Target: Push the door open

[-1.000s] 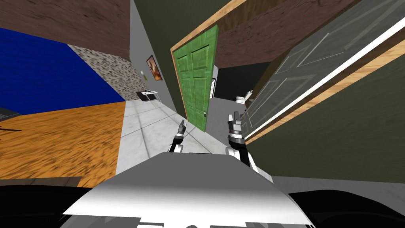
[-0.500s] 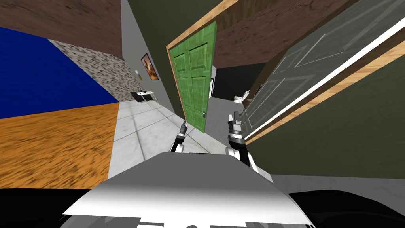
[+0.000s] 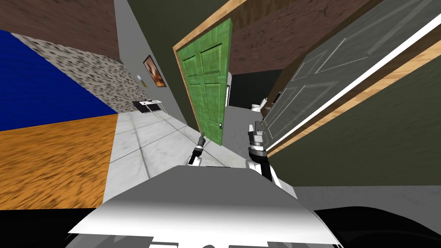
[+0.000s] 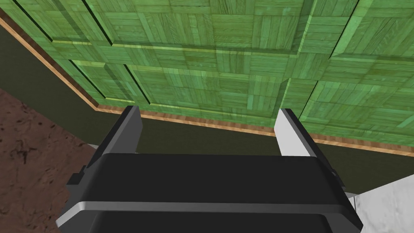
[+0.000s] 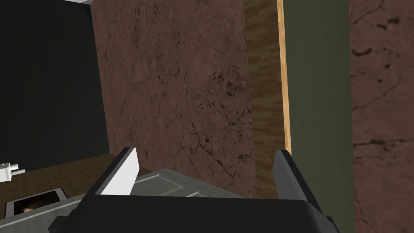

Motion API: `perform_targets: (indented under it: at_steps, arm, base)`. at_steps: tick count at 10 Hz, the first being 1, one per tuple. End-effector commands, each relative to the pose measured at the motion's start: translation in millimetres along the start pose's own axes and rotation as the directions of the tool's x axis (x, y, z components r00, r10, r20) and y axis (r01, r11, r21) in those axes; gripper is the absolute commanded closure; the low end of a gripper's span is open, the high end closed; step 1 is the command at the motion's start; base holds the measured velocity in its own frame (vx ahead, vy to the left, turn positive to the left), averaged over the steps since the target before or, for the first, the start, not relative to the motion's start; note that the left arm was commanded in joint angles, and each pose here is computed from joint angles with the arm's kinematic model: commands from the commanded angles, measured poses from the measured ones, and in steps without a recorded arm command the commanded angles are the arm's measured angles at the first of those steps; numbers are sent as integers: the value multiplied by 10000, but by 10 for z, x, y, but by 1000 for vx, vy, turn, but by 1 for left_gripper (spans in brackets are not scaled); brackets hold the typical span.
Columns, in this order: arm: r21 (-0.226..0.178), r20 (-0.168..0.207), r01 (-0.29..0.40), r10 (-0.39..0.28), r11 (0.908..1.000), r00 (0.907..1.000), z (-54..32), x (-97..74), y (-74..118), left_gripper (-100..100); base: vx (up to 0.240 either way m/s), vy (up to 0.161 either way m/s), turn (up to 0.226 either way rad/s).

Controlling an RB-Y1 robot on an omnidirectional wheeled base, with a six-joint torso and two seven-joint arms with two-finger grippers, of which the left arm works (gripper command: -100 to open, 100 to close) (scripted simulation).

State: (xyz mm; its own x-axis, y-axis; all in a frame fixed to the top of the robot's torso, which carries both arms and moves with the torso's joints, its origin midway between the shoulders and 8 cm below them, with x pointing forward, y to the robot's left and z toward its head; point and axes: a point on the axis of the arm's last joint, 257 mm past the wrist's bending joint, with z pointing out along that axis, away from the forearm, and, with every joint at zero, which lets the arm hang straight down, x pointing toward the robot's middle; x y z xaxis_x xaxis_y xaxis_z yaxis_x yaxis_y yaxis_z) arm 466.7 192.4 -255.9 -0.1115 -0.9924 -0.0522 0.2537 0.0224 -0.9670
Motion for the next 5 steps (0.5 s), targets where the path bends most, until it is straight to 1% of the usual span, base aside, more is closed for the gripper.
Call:
perform_targets:
  at_steps: [1, 2, 3, 5]
  arm:
    - [-93, -110, 49, -50, 9999, 9999, 28, 49, 88, -100]
    - [-191, -108, 49, -51, 9998, 9999, 9, 49, 131, -100]
    - [-299, -174, 73, -78, 9995, 9998, 14, 77, 202, -100]
    - [-506, -296, 126, -141, 9986, 9995, 20, 136, 335, -100]
  base:
    - [103, 37, -103]
    - [60, 23, -27]
    - [48, 12, -66]
    - [73, 33, -105]
